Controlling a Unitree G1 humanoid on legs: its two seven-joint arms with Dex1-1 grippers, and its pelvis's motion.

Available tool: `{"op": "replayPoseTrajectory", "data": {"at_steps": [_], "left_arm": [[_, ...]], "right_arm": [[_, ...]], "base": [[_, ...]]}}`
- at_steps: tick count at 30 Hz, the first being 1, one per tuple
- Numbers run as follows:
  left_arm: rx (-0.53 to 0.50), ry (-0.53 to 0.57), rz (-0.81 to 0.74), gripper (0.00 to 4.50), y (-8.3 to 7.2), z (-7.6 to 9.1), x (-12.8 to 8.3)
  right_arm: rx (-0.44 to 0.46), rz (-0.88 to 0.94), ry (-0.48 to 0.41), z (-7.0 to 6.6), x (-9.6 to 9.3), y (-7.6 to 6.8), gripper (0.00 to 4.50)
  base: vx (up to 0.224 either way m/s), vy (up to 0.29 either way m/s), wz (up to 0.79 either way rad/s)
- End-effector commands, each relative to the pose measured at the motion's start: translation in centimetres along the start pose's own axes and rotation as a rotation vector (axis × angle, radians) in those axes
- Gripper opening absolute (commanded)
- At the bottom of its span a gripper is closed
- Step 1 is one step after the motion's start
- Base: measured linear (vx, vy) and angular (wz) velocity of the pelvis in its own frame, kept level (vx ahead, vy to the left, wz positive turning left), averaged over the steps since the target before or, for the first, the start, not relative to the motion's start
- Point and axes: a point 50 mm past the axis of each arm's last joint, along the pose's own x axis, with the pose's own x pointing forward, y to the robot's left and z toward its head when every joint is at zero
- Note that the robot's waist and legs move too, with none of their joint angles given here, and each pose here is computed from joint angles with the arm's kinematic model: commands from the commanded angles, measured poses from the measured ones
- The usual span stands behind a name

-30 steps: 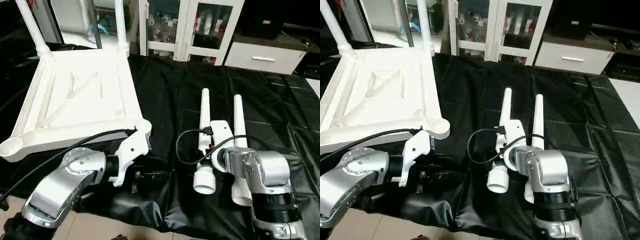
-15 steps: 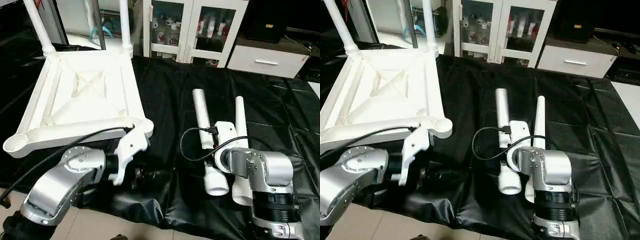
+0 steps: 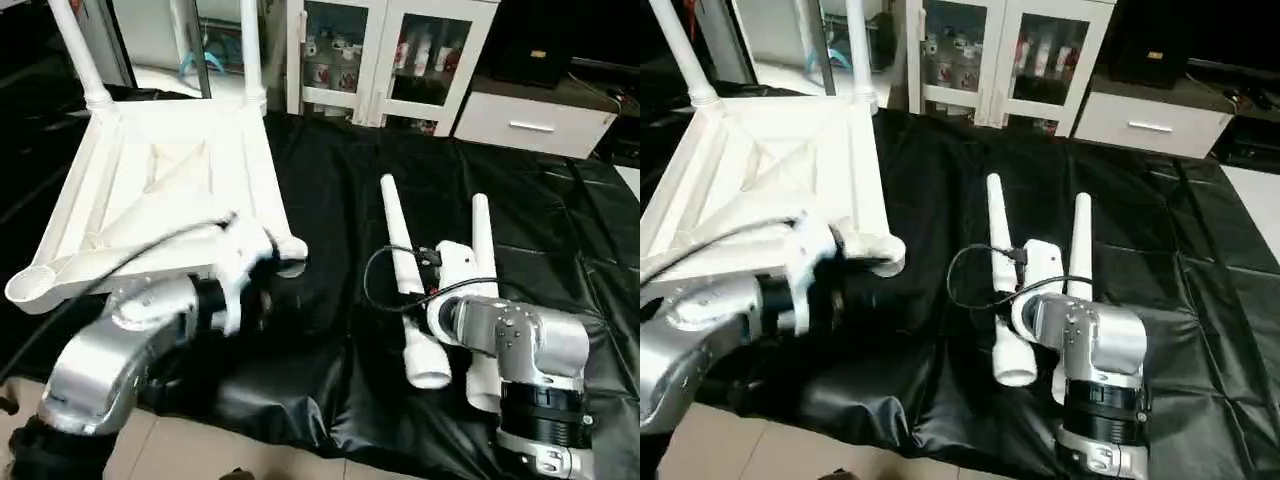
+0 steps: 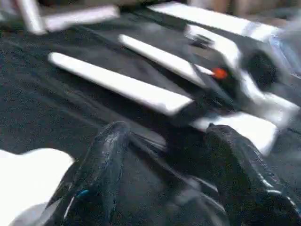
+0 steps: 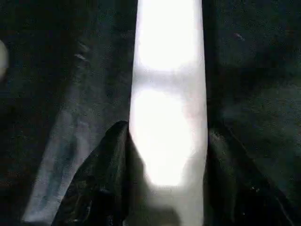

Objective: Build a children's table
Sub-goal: Pick table leg

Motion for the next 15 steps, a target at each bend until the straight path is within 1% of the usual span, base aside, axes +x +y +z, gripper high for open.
{"op": "replayPoseTrajectory", "data": {"at_steps": [1,2,3,4,5,6,7,9,10,11,12,13,15], "left_arm": [[0.003,-0.035,0.147,2.93,1.9,0.8,0.1],[0.003,-0.035,0.147,2.93,1.9,0.8,0.1],[-0.002,-0.053,0.181,2.93,2.3,1.2,0.3],[-0.059,-0.088,0.244,2.93,3.3,1.8,0.6],[-0.103,-0.112,0.283,3.11,3.9,2.2,0.9],[-0.191,-0.136,0.291,3.22,4.4,2.6,1.3],[-0.259,-0.160,0.273,3.29,4.4,3.0,1.8],[-0.312,-0.217,0.189,3.32,3.9,4.1,2.8],[-0.337,-0.245,0.149,3.55,3.5,4.7,3.3],[-0.365,-0.270,0.109,3.55,3.2,5.2,3.7],[-0.371,-0.277,0.101,3.67,3.1,5.4,3.8],[-0.402,-0.313,0.070,3.76,2.8,6.2,4.4],[-0.450,-0.340,0.045,3.93,2.7,7.1,5.0]], "right_arm": [[0.011,0.104,-0.167,2.8,-1.4,1.1,1.82],[0.011,0.104,-0.167,2.8,-1.4,1.1,1.82],[0.024,0.139,-0.199,3.3,-1.7,1.4,1.82],[-0.024,0.225,-0.252,4.1,-2.4,1.9,1.82],[-0.063,0.285,-0.284,4.6,-3.0,2.2,1.82],[-0.076,0.344,-0.310,5.0,-3.6,2.3,1.82],[-0.072,0.403,-0.328,5.4,-4.1,2.3,1.81],[-0.067,0.492,-0.368,5.9,-5.1,1.8,1.81],[-0.075,0.539,-0.368,5.8,-5.5,1.6,1.81],[-0.082,0.585,-0.363,5.7,-5.9,1.4,1.81],[-0.081,0.596,-0.364,5.7,-6.0,1.4,1.81],[-0.083,0.643,-0.366,5.7,-6.4,1.0,1.81],[-0.099,0.687,-0.365,5.7,-7.0,0.8,1.81]], "base": [[0.000,0.000,0.00],[0.000,0.000,0.00],[0.000,0.000,0.00],[0.000,0.000,0.00],[0.000,0.000,0.00],[0.000,0.000,0.00],[0.000,0.000,0.00],[0.000,0.000,0.00],[0.000,0.000,0.00],[0.000,0.000,0.00],[0.000,0.000,0.00],[0.000,0.000,0.00],[0.000,0.000,0.00]]}}
